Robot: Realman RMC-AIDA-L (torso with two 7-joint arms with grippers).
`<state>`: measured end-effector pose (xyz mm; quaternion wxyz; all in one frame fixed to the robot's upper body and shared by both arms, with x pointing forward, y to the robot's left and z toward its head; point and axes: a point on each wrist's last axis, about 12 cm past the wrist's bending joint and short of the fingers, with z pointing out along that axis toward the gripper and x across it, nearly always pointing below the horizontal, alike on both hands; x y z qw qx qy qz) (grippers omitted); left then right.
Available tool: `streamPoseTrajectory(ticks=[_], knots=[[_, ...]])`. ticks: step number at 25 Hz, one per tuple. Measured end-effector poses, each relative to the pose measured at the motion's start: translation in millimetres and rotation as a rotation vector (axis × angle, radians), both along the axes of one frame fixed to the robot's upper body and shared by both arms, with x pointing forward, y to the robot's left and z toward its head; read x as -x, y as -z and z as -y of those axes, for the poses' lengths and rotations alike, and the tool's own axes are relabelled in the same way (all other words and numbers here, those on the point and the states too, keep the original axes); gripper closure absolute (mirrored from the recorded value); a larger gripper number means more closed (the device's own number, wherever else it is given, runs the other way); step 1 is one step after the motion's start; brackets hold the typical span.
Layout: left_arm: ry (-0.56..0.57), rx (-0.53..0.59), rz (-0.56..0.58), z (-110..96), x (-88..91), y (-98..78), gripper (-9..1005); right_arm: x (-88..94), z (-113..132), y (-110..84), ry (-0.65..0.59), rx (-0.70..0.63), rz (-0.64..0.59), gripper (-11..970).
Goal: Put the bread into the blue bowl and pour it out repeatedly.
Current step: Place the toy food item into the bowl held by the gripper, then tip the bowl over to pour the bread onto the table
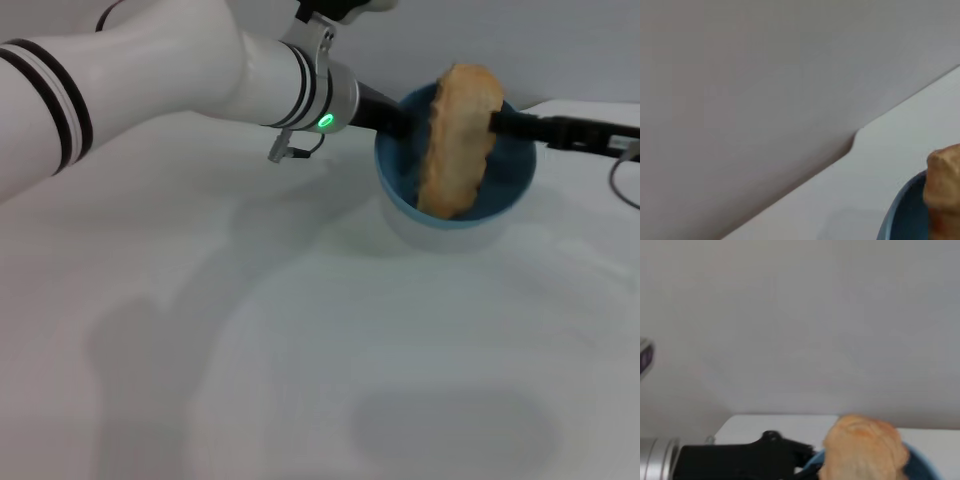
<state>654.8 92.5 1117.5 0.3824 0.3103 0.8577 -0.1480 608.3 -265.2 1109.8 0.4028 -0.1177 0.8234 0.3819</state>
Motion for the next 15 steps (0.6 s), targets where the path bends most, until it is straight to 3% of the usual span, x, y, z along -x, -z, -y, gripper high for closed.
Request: streamPoseTrajectory(ticks=[3, 6, 9, 13, 15], knots=[[-0.026, 0.005, 0.015, -5, -4.8, -1.6, 997, 3.4, 19, -6.8, 0.063, -0.008, 0.030, 407], [-0.058, 0.021, 0.064, -10, -12.3, -7.5, 997, 8.5, 50, -12.7, 0.157, 0.015, 0.121, 409], [-0.072, 0.029, 0.092, -12, -15.6, -10.5, 996, 10.1, 64, -10.9, 0.197, 0.070, 0.196, 411], [-0.083, 0.031, 0.170, -12, -20.0, -14.7, 996, 12.7, 80, 19.3, 0.318, 0.269, 0.378, 414], [-0.087, 0.034, 0.189, -11, -20.8, -16.0, 996, 14.1, 82, 24.3, 0.353, 0.293, 0.416, 415]])
